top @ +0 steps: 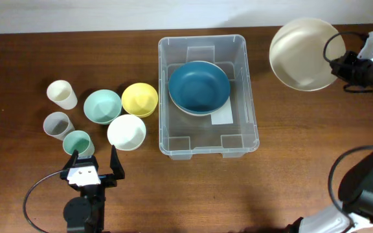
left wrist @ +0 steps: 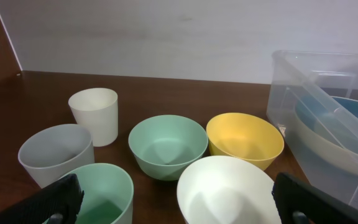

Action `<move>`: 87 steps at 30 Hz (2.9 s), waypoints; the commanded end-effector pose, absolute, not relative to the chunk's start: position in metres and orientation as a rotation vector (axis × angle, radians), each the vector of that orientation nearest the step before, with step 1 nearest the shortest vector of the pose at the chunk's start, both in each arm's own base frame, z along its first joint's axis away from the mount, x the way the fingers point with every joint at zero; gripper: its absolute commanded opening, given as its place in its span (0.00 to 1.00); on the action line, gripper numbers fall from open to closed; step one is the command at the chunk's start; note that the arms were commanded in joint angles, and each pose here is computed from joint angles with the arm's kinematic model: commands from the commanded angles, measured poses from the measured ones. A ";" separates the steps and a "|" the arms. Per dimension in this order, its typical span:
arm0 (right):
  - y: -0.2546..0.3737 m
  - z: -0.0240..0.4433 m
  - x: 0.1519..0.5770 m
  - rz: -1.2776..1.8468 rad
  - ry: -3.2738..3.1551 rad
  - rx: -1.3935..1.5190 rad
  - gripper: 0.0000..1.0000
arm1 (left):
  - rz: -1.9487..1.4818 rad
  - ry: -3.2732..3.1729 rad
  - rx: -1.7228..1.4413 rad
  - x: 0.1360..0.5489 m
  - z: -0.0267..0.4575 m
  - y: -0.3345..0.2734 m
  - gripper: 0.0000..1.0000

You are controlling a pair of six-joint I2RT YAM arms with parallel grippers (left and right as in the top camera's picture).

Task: Pack container
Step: 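Grasp the cream bowl rim with the right gripper and lift, then lower the cream bowl onto the blue bowl and release, then withdraw the right gripper to the right side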

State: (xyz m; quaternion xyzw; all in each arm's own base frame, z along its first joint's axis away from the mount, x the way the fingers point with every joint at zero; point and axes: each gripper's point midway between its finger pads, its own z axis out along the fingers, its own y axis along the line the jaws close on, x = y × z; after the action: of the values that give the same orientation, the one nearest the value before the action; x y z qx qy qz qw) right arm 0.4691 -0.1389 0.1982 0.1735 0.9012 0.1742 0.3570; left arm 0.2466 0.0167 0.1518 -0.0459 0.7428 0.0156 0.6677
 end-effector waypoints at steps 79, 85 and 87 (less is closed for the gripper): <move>-0.208 0.206 0.411 -0.018 2.439 0.701 0.99 | 0.038 1.677 -0.082 0.247 0.150 0.015 0.99; -0.228 0.206 0.400 -0.037 2.422 0.760 0.99 | 0.038 1.677 -0.082 0.247 0.150 0.015 1.00; -0.228 0.206 0.400 -0.038 2.420 0.761 0.99 | 0.038 1.677 -0.082 0.247 0.150 0.015 1.00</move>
State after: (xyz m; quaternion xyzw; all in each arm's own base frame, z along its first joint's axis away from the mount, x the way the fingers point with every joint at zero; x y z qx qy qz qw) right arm 0.4016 -0.2245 0.1902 0.2833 0.9171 -0.0055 0.2803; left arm 0.2466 0.0167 0.1518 -0.0459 0.7428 0.0156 0.6677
